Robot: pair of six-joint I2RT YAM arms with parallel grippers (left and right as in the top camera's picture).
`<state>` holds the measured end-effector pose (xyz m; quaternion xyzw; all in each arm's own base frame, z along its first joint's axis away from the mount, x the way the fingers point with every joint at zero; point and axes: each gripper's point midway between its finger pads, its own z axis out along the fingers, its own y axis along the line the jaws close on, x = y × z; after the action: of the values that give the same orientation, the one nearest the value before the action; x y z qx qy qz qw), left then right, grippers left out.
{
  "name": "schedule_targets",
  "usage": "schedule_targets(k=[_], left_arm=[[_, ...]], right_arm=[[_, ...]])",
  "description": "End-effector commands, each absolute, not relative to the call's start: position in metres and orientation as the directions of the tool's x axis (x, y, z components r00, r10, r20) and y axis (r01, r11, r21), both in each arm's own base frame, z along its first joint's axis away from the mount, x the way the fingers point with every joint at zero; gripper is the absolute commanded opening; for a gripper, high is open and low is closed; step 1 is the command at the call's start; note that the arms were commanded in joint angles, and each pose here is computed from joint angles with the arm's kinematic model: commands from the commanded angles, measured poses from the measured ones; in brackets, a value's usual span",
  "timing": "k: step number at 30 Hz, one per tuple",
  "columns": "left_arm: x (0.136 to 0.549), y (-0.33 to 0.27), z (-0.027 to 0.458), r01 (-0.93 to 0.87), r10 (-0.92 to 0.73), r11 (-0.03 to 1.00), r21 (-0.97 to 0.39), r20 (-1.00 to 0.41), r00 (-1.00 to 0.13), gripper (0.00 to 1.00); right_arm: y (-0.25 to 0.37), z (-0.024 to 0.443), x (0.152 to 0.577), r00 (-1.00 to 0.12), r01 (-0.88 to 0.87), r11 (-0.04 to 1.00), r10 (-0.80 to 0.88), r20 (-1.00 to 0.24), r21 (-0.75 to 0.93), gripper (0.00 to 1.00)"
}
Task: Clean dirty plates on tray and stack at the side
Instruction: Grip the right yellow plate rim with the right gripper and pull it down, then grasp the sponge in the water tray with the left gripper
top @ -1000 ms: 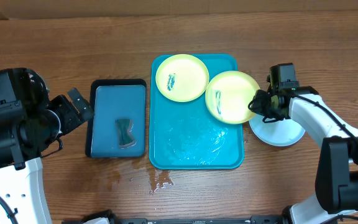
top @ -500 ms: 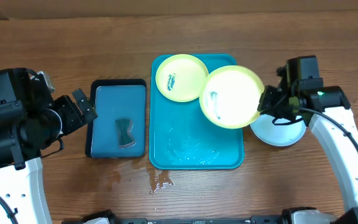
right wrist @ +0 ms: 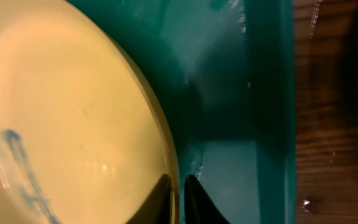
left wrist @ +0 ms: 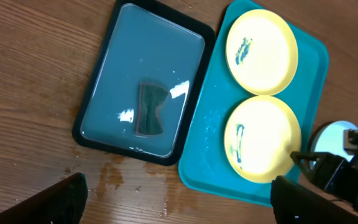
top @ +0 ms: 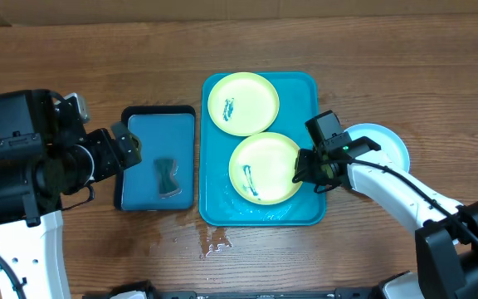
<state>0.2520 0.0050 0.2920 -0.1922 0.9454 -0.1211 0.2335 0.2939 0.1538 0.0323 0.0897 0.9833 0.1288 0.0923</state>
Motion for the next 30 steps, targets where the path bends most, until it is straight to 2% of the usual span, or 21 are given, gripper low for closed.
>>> schedule_targets(k=[1, 9, 14, 17, 19, 24, 27, 30], left_arm=[[0.255, 0.003, 0.291, -0.266, -0.358, 0.928, -0.261, -0.422, -0.833, 0.95], [0.266, -0.001, 0.243, -0.266, -0.301, 0.953, -0.148, -0.344, -0.889, 0.95], [0.285, -0.002, 0.187, -0.293, -0.315, 0.948, -0.123, -0.241, -0.918, 0.88], [0.297, -0.002, 0.152, -0.306, -0.319, 0.947, -0.102, -0.166, -0.933, 0.72], [0.302, -0.003, 0.131, -0.308, -0.318, 0.947, -0.094, -0.116, -0.941, 0.7], [0.302, -0.019, 0.075, -0.283, -0.278, 0.956, -0.079, 0.07, -0.958, 0.56], [0.302, -0.025, 0.044, -0.262, -0.251, 0.964, -0.055, 0.15, -0.956, 0.44], [0.297, -0.03, 0.017, -0.251, -0.237, 0.968, -0.032, 0.227, -0.945, 0.2]], right_arm=[[0.163, 0.044, 0.3, -0.959, 0.182, 0.928, 0.241, -0.152, 0.326, 0.3], [0.162, 0.086, 0.297, -0.957, 0.115, 0.932, 0.196, -0.212, 0.344, 0.32], [0.159, 0.109, 0.289, -0.95, 0.078, 0.93, 0.178, -0.255, 0.36, 0.34], [0.157, 0.112, 0.284, -0.952, 0.078, 0.93, 0.177, -0.25, 0.359, 0.36], [0.156, 0.11, 0.281, -0.956, 0.077, 0.933, 0.169, -0.24, 0.351, 0.36], [0.154, 0.108, 0.277, -0.96, 0.083, 0.936, 0.167, -0.224, 0.342, 0.37], [0.154, 0.107, 0.276, -0.961, 0.084, 0.936, 0.166, -0.22, 0.341, 0.38], [0.154, 0.107, 0.276, -0.961, 0.084, 0.937, 0.166, -0.221, 0.34, 0.38]])
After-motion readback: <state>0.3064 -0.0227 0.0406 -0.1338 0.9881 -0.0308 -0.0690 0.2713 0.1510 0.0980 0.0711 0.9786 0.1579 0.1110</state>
